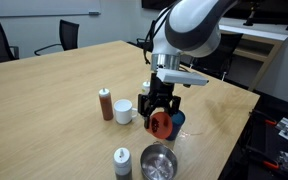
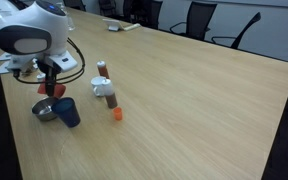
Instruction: Pick up the orange cup and pour its contents in the silver pot.
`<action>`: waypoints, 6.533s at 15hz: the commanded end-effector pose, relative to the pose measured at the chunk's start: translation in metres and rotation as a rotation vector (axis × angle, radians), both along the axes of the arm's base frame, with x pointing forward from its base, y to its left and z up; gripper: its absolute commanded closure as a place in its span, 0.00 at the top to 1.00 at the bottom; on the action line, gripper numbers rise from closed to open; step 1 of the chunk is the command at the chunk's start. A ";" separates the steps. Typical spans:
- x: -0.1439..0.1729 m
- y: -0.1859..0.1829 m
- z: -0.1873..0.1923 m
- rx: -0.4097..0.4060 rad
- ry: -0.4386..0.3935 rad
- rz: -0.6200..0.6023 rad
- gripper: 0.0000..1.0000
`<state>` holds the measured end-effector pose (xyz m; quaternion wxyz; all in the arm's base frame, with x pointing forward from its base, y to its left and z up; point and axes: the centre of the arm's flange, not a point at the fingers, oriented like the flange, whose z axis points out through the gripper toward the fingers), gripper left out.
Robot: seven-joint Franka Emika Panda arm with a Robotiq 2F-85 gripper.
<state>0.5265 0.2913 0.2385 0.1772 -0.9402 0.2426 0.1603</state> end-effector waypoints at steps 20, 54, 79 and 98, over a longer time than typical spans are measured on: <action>-0.001 0.074 -0.015 -0.258 -0.178 0.129 0.49; -0.034 0.099 -0.029 -0.749 -0.305 -0.176 0.49; -0.047 0.134 -0.024 -0.681 -0.307 -0.152 0.49; -0.087 0.155 -0.030 -0.985 -0.520 -0.286 0.49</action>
